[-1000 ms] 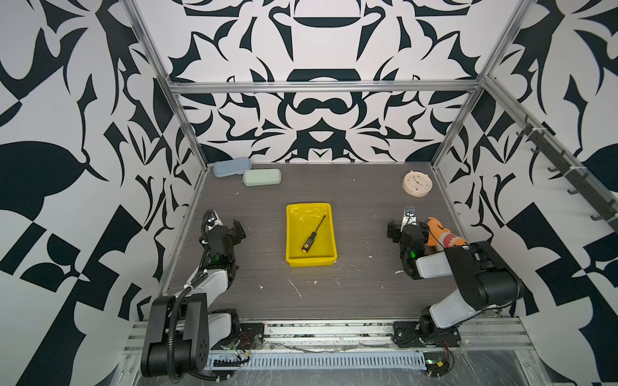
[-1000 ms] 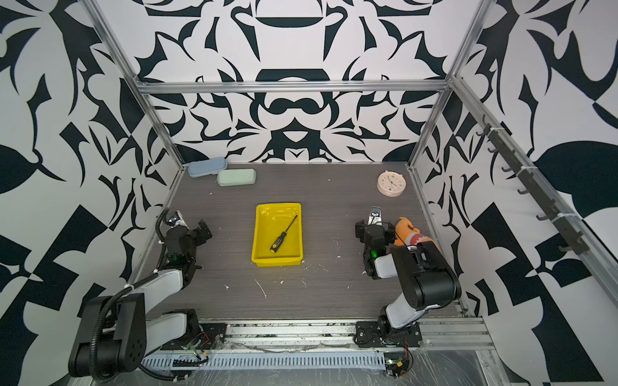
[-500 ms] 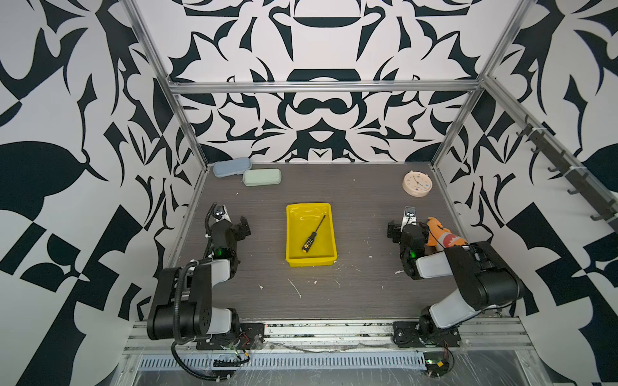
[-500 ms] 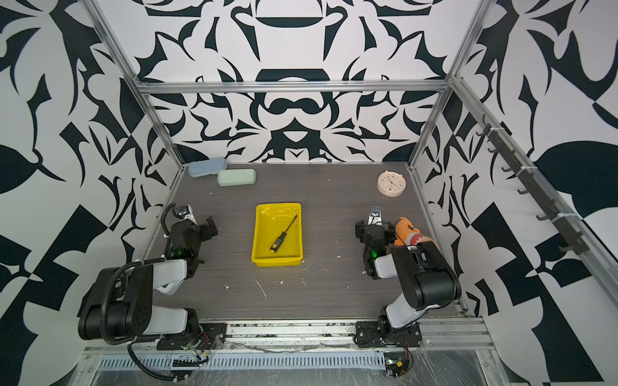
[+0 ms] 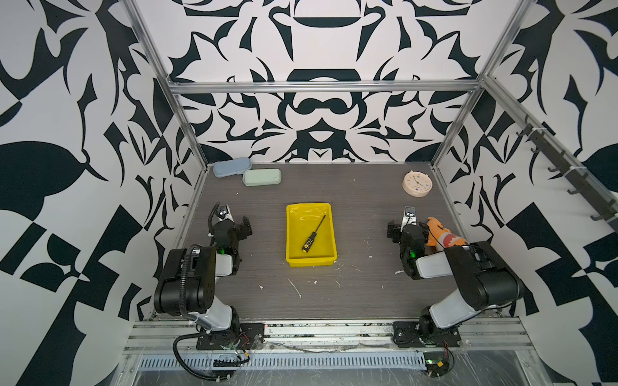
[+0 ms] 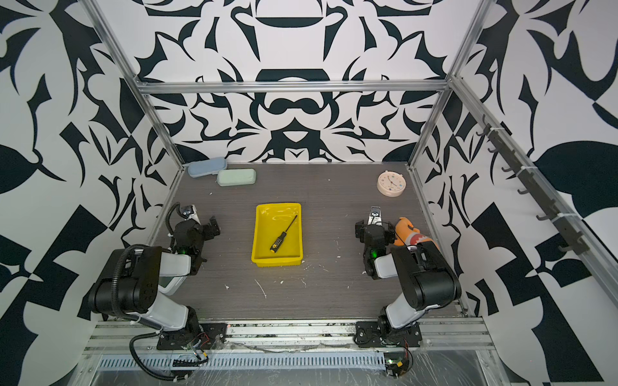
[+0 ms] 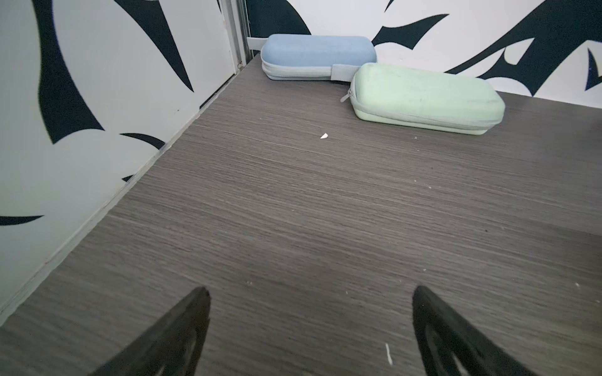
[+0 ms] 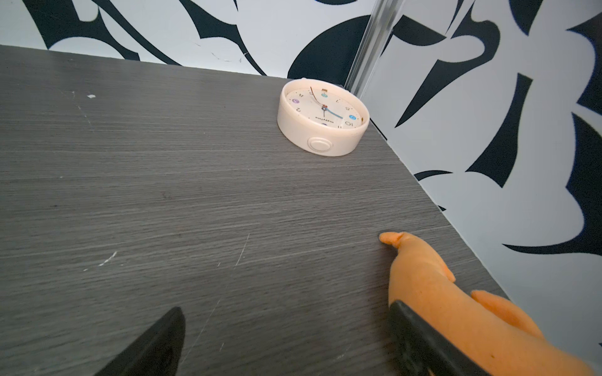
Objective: Put the screwdriver in the bin
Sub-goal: Reset both arms
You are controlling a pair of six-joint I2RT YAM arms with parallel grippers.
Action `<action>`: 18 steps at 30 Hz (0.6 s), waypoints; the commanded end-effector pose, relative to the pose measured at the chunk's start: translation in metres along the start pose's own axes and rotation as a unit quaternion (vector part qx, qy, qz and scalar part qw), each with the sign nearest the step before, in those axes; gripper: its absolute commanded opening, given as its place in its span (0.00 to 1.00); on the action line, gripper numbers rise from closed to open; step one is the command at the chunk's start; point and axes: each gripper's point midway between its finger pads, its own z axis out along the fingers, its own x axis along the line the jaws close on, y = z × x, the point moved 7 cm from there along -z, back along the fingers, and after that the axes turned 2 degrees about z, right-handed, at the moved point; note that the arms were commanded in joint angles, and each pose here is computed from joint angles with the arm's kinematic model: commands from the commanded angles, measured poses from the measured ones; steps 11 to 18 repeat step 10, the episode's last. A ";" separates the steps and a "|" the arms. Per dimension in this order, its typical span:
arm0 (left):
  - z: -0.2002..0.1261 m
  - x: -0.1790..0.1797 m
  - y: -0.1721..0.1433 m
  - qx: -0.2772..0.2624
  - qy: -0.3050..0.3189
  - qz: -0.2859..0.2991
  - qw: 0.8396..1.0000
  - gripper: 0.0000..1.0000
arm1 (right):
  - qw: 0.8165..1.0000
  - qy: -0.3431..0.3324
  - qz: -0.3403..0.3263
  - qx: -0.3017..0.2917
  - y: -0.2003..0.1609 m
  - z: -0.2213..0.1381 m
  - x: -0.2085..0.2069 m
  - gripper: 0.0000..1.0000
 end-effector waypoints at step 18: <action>0.002 -0.003 0.010 -0.014 -0.014 0.005 1.000 0.99 | 1.000 0.019 0.021 -0.009 0.011 0.005 -0.001 0.99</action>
